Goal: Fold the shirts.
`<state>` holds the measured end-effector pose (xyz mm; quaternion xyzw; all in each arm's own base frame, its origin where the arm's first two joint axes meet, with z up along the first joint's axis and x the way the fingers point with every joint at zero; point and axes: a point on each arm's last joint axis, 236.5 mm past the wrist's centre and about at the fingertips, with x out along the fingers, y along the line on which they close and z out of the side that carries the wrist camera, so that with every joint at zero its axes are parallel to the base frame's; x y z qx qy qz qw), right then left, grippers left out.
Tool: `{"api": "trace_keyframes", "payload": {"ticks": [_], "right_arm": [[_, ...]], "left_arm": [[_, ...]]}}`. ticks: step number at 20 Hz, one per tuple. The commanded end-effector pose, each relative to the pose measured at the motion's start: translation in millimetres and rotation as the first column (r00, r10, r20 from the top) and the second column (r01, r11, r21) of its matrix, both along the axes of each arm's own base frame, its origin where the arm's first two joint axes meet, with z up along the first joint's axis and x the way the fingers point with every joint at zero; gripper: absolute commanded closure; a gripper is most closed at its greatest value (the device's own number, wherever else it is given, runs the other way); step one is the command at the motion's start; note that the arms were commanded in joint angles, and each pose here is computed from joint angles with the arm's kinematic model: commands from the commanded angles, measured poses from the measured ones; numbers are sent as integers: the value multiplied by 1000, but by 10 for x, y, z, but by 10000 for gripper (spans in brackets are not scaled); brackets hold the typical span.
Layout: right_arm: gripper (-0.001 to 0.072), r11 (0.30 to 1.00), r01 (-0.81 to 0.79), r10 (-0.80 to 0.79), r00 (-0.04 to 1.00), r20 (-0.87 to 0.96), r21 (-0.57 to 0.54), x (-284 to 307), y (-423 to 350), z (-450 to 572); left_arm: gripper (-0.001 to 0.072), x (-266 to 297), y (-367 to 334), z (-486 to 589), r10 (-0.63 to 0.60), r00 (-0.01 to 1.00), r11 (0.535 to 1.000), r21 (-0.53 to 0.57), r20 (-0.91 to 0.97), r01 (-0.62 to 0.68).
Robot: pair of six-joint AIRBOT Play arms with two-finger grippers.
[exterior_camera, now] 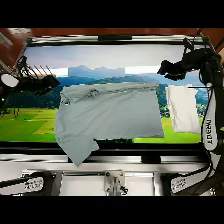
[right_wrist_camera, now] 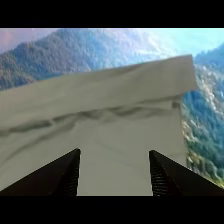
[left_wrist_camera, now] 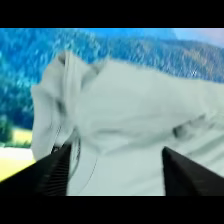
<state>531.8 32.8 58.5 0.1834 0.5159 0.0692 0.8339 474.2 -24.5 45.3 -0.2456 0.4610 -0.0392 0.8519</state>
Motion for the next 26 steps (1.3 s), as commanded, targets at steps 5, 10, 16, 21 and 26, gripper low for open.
{"api": "trace_keyframes", "payload": {"ticks": [5,10,16,21,26], "right_arm": [[171,995,-64,29,921,-389,-78,-1426,-871,88],[170,1000,22,-29,904,-426,-23,-1892,-900,-244],[171,999,37,-17,896,-443,38,-1983,-740,-509],[170,999,43,-26,903,-429,31,-1945,-758,-512],[168,997,1,33,894,-447,75,-2027,-653,-496]], "left_arm": [[237,-1960,827,-432,-26,830,994,75,-557,81],[191,-2637,281,-1145,-35,863,996,-93,-504,-13],[132,-2458,75,-1314,-7,911,981,-181,-412,-75],[182,-2411,48,-1451,-8,902,980,-183,-432,-79],[401,-2325,-135,-1607,-47,897,982,-182,-439,-38]]}}
